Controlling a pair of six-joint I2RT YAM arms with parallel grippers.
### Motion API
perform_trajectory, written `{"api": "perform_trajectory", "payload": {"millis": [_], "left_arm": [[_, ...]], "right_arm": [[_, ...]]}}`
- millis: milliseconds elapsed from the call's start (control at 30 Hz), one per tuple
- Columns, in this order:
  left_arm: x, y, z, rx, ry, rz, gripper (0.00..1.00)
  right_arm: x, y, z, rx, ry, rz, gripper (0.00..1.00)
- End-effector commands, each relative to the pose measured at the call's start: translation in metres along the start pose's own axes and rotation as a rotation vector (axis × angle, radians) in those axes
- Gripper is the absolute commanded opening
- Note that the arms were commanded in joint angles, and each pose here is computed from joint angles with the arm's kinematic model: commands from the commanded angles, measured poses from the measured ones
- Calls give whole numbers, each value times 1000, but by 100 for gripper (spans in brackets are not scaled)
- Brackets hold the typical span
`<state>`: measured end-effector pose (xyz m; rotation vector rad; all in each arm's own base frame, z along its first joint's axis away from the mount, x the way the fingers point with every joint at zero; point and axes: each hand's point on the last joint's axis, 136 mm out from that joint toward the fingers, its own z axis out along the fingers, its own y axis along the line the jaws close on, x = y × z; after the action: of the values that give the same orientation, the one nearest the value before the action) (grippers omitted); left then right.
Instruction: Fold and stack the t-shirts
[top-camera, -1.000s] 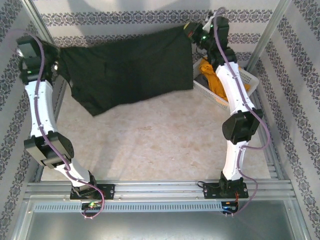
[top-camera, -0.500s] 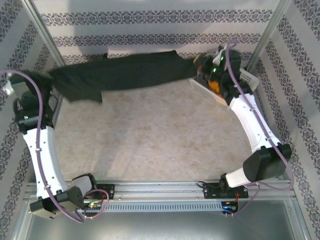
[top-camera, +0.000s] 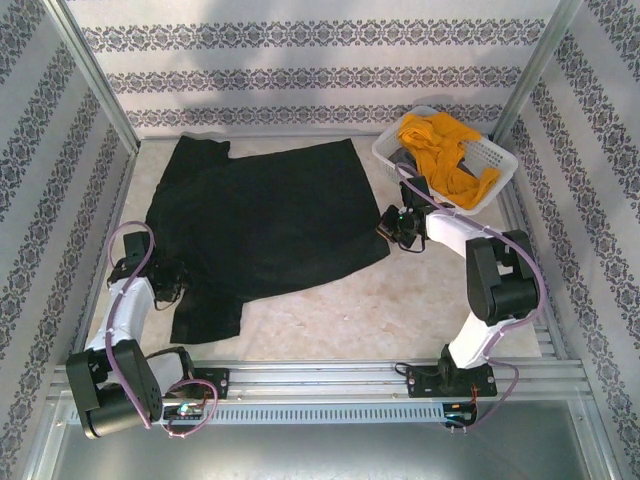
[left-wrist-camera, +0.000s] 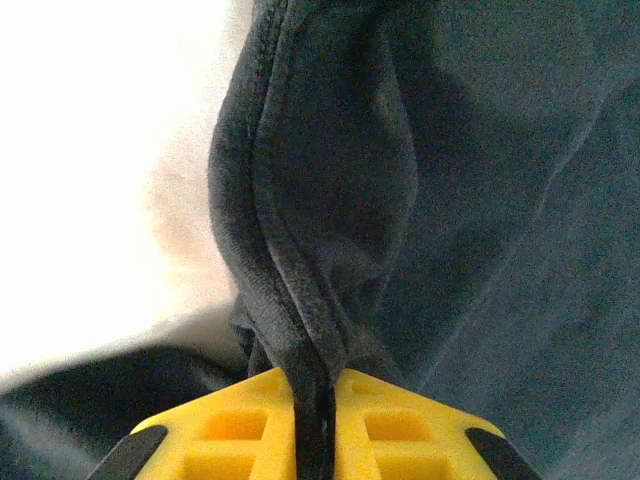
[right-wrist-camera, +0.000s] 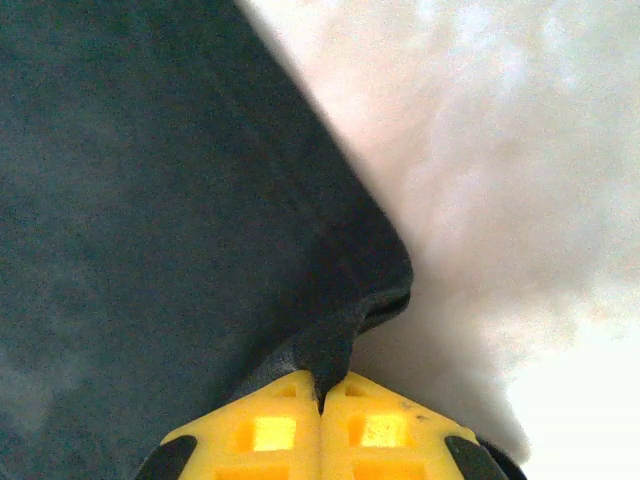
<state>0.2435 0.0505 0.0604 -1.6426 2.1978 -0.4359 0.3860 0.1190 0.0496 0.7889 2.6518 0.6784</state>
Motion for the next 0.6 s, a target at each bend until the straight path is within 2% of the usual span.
{"api": "perform_trajectory", "payload": {"millis": [0, 33, 67, 100, 133, 167, 233, 367, 433, 567], "left_arm": [[-4, -6, -4, 21, -35, 55, 15], [-4, -5, -5, 15, -36, 61, 16], [-4, -4, -6, 10, -36, 64, 16], [-4, -3, -7, 6, -36, 65, 18], [-3, -4, -7, 10, -31, 65, 23], [-2, -6, -7, 19, -28, 63, 31], [-2, -12, -9, 38, -24, 61, 45], [-8, -21, -25, 32, -54, 79, 61], [-15, -15, -40, -25, -92, 98, 68], [-27, -3, -71, -132, -176, 122, 70]], "right_arm": [[-12, -14, -6, 61, -24, -26, 0], [-11, -18, -6, 70, -17, -25, 0], [-10, -20, -6, 69, -8, -30, 5], [-11, -20, -9, 70, -5, -40, 19], [-11, -18, -11, 70, -5, -57, 30], [-14, -14, -16, 74, -13, -85, 40], [-23, -3, -26, 93, -57, -154, 49], [-44, 17, -34, 137, -138, -243, 49], [-47, 23, -32, 152, -155, -253, 48], [-36, 22, -40, 196, -176, -244, 47]]}}
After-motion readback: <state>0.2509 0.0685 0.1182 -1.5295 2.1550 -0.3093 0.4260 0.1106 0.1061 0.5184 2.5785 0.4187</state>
